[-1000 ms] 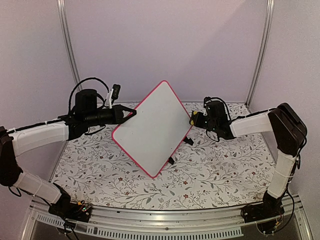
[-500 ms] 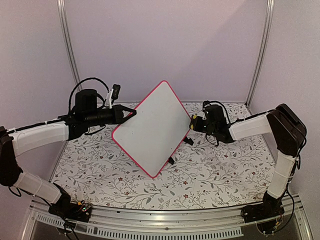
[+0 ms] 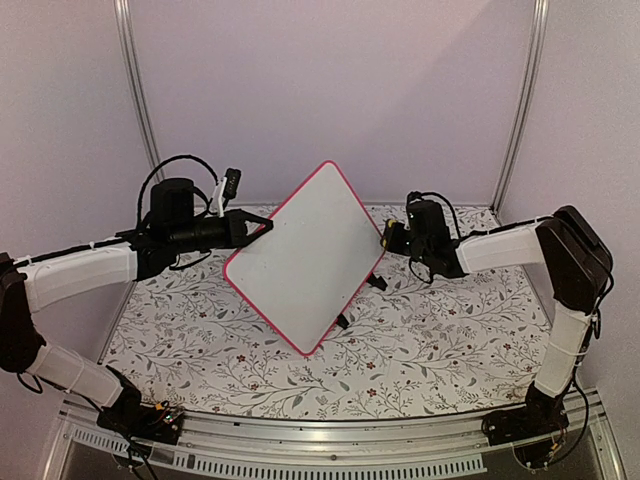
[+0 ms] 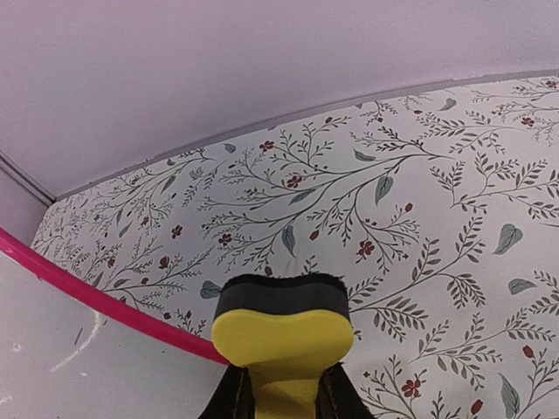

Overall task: Erase the whiteboard
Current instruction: Erase the whiteboard at the center of the board.

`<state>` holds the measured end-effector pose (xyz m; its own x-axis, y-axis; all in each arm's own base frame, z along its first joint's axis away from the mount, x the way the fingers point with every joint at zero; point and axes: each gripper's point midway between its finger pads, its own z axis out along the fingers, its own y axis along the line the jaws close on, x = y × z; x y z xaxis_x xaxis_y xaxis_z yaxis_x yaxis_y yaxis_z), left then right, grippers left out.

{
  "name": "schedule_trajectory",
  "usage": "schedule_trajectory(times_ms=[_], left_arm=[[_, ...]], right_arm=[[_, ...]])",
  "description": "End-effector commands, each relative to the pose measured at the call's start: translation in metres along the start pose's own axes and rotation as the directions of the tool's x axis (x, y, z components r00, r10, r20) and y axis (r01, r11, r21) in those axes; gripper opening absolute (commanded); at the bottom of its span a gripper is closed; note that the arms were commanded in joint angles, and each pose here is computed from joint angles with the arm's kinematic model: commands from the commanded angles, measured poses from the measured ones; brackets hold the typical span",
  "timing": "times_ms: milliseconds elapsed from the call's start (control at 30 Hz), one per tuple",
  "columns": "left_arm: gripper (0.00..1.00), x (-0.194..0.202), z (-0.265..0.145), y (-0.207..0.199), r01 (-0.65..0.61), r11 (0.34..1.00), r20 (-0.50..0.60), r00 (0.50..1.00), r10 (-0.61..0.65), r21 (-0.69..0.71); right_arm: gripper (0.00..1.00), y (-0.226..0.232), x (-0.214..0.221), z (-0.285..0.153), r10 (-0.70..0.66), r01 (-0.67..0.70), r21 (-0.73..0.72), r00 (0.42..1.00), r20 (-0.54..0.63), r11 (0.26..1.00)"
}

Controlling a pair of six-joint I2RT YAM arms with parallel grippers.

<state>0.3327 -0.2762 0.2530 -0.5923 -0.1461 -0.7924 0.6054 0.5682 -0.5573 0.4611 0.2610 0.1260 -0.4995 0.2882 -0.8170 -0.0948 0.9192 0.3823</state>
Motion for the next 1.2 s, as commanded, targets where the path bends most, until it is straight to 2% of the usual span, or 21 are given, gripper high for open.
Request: schedule_trajectory(times_ms=[0, 400, 900, 967, 1167], left_arm=[[0.00, -0.020, -0.007, -0.035, -0.110, 0.985, 0.073, 0.992, 0.101, 0.131], [0.00, -0.020, -0.007, -0.034, -0.107, 0.986, 0.072, 0.993, 0.098, 0.131], [0.00, -0.021, -0.008, -0.034, -0.109, 0.986, 0.075, 0.992, 0.099, 0.130], [0.00, -0.021, -0.008, -0.035, -0.108, 0.986, 0.075, 0.992, 0.099, 0.130], [0.00, -0.022, -0.008, -0.035, -0.109, 0.985, 0.076, 0.992, 0.100, 0.130]], right_arm=[[0.01, 0.000, -0.008, 0.005, -0.001, 0.000, 0.041, 1.000, 0.028, 0.999], [0.01, -0.010, 0.032, 0.005, -0.039, 0.041, 0.060, 0.998, -0.047, 0.997], [0.01, -0.002, 0.021, 0.006, -0.047, 0.049, 0.057, 0.999, -0.025, 0.997], [0.01, 0.008, 0.021, 0.005, -0.050, 0.050, 0.005, 0.998, -0.029, 0.999], [0.01, 0.052, 0.023, -0.014, -0.057, 0.050, -0.278, 0.998, -0.017, 0.959]])
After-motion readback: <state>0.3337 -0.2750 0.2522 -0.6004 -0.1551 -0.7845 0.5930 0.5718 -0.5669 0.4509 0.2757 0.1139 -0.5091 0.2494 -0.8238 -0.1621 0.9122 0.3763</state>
